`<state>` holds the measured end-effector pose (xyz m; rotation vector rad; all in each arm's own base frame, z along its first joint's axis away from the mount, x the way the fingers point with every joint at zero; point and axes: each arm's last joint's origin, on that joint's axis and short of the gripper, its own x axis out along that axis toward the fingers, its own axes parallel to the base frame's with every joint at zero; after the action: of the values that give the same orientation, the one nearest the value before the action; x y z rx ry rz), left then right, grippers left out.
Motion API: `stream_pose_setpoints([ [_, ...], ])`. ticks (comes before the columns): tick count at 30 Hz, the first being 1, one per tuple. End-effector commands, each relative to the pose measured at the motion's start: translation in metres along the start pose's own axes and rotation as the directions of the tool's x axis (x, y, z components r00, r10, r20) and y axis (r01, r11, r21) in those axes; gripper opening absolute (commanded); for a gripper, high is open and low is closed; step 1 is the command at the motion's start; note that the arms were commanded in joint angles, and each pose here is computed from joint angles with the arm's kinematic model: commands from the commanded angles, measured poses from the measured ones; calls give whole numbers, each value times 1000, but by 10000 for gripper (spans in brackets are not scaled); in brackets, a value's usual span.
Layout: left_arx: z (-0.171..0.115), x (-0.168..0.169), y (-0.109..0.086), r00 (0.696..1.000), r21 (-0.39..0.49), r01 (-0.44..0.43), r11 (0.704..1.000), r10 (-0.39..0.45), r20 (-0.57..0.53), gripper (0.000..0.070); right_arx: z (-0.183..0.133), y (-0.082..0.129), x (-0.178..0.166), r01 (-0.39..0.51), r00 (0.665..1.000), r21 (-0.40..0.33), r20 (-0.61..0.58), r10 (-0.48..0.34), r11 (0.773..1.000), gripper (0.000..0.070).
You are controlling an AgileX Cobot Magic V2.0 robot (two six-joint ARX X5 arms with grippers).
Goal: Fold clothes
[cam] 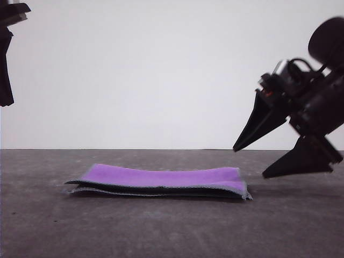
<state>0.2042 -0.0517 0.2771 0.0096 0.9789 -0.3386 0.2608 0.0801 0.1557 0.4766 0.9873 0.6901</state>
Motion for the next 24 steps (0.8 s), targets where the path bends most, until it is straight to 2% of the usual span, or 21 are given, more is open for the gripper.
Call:
stream_pose_setpoints([
  [1, 3, -1, -1, 1000, -4, 3, 1000, -3, 10, 4, 0, -5, 8, -4, 1000, 41, -17, 5, 999, 463],
  [11, 3, -1, -1, 1000, -3, 3, 1000, -3, 13, 4, 0, -19, 30, -74, 997, 106, -23, 77, 992, 463],
  [15, 4, -1, -1, 1000, -3, 4, 1000, -4, 18, 4, -1, -17, 37, -113, 992, 118, -33, 118, 986, 463],
  [19, 5, -1, -1, 1000, -1, 4, 1000, -4, 29, 4, -1, -9, 43, -142, 989, 99, -32, 146, 985, 454],
  [21, 5, -1, -1, 1000, -1, 4, 1000, -4, 29, 4, 0, -6, 44, -149, 988, 91, -32, 152, 985, 403],
  [24, 5, -1, -1, 1000, -1, 4, 1000, -4, 29, 4, 2, -5, 44, -152, 987, 86, -30, 155, 985, 169],
])
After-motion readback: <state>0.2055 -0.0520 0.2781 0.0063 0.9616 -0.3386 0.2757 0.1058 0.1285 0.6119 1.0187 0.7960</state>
